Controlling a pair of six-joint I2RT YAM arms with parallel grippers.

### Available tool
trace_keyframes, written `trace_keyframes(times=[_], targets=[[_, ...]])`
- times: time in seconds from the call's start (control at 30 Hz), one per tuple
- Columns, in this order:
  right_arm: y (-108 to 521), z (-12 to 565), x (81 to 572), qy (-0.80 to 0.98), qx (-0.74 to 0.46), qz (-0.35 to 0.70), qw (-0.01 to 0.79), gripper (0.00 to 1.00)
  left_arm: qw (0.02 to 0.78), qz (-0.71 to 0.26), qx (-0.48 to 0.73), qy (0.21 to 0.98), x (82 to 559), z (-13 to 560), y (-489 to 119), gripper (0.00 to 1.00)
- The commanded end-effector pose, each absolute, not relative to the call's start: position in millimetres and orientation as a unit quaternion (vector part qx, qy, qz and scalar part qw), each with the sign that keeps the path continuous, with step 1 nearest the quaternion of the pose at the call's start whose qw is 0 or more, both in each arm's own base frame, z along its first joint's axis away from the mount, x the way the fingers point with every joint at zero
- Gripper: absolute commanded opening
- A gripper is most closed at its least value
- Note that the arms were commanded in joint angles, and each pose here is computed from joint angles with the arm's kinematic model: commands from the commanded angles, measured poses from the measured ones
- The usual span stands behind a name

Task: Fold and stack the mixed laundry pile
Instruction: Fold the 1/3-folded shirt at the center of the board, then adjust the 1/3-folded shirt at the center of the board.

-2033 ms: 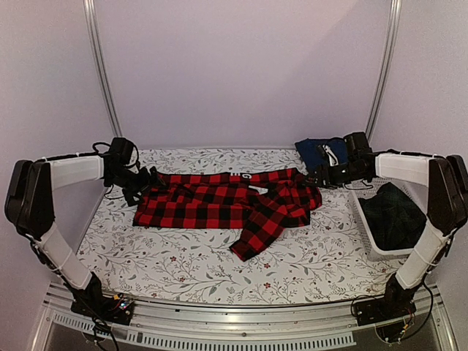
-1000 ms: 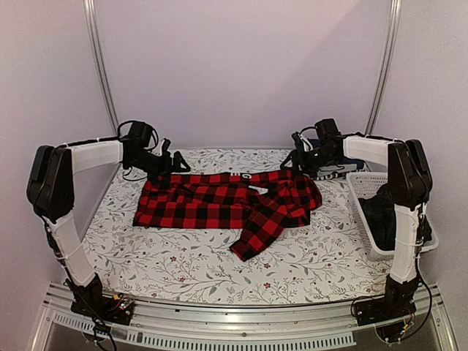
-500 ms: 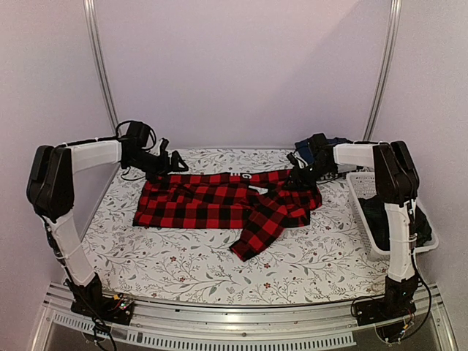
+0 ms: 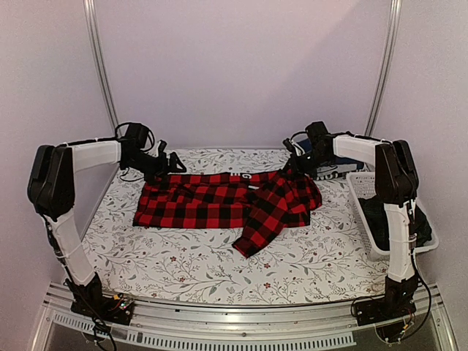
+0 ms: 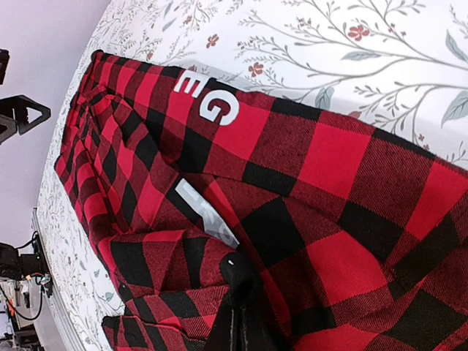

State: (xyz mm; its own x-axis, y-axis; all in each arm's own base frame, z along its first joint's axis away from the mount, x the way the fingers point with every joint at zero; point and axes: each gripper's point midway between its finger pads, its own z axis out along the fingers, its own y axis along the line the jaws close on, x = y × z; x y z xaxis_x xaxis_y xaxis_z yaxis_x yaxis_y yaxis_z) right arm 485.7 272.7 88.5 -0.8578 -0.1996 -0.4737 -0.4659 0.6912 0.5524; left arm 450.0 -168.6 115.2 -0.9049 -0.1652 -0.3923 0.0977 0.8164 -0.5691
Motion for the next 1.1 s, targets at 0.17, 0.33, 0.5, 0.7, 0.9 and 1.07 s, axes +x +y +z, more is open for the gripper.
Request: trace_keyframes(times=[0.17, 0.33, 0.5, 0.7, 0.9, 1.07], targets=[[285, 102, 503, 0.875, -0.226, 0.353, 0.241, 0.00, 0.209, -0.288, -0.030, 0.934, 448, 103, -153, 1.00], [281, 73, 508, 0.888, -0.216, 0.335, 0.228, 0.00, 0.213, -0.262, -0.051, 0.940, 446, 97, -137, 1.00], [272, 62, 519, 0.900, -0.209, 0.297, 0.243, 0.00, 0.211, -0.251, -0.079, 0.941, 440, 90, -120, 1.00], [271, 71, 527, 0.899, -0.194, 0.293, 0.260, 0.19, 0.200, -0.248, -0.091, 0.943, 426, 76, -115, 1.00], [259, 116, 493, 0.900, -0.172, 0.302, 0.263, 0.55, 0.185, -0.249, -0.100, 0.945, 410, 66, -114, 1.00], [257, 116, 422, 0.898, -0.135, 0.371, 0.196, 0.53, 0.182, -0.281, -0.088, 0.938, 406, 66, -128, 1.00]])
